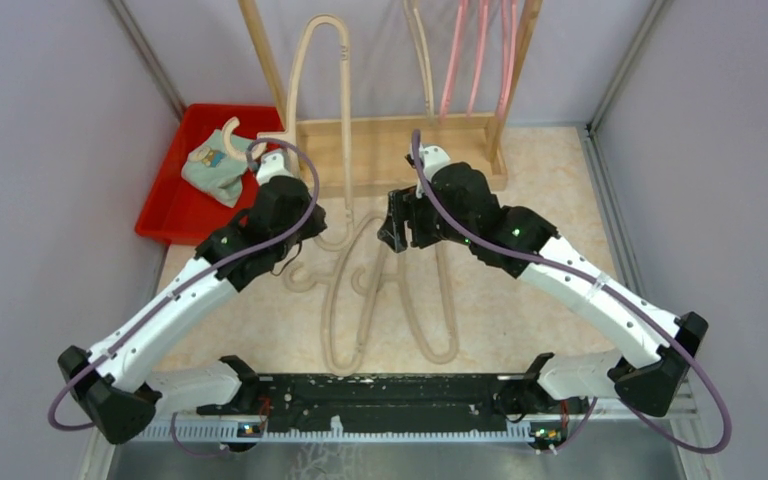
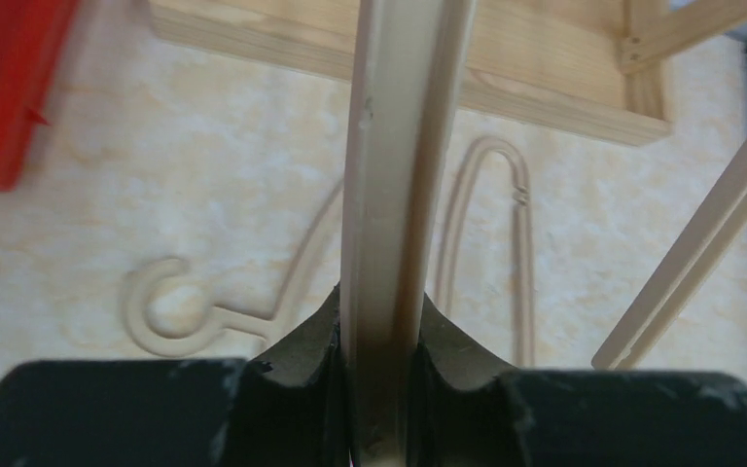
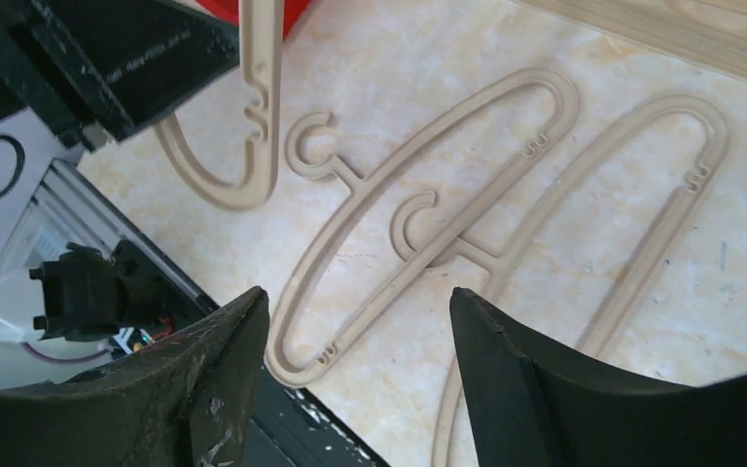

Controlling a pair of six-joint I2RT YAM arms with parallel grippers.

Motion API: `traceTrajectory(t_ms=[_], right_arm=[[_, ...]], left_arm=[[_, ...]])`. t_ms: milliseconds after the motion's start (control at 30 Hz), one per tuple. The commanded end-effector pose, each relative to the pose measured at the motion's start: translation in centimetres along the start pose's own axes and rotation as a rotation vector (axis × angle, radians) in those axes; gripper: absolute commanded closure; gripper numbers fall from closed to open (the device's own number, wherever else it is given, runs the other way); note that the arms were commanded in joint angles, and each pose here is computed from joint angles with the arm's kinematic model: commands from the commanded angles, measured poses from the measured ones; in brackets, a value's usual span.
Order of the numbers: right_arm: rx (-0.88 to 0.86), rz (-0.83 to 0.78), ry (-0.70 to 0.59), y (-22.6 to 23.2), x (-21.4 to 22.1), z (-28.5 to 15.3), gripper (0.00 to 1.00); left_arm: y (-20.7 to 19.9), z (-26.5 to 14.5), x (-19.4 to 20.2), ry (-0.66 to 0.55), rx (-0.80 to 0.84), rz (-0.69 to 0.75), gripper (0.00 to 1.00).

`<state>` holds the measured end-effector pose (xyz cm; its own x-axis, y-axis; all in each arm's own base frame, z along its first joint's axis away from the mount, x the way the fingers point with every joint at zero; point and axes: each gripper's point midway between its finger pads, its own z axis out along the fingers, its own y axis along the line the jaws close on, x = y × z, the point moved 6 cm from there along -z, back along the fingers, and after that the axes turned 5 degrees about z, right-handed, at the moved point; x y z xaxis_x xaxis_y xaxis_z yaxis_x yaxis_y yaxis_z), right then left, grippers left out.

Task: Organize the hangers

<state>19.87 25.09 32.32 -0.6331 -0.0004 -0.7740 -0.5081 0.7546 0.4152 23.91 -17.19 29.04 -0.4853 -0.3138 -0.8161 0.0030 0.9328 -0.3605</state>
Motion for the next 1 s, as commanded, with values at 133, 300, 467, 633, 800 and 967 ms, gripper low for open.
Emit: traceTrajectory(t_ms=[133,300,467,633,800,967], right_arm=[[0.05,-0.057,-0.039,0.2,-2.7,-3.8,0.31],[0.072,-0.061,-0.062,-0.1,-3.0,-5.1,0.31],[0.093,-0.059,-0.075,-0.5,-3.1,-5.8,0.31],[0.102,-0.064,-0.082,-0.7,-3.4,-5.7,0.31],[0.11,-0.066,-0.079,-0.9,-3.7,-5.6,0.31],[0.11,-0.063,-0.069,-1.0,-3.9,-5.3,0.31]], left_arm=[[0.9,3.0,-3.3,-0.016,-0.28,0.353,1.0],[-0.5,5.3,-5.2,0.004,-0.317,0.463,1.0],[-1.9,5.5,-9.9,-0.095,-0.396,0.56,1.0],[-2.8,5.1,-15.4,-0.209,-0.499,0.634,1.0],[-3.1,5.0,-18.3,-0.291,-0.617,0.709,1.0],[-3.3,5.6,-20.3,-0.341,-0.692,0.782,1.0]])
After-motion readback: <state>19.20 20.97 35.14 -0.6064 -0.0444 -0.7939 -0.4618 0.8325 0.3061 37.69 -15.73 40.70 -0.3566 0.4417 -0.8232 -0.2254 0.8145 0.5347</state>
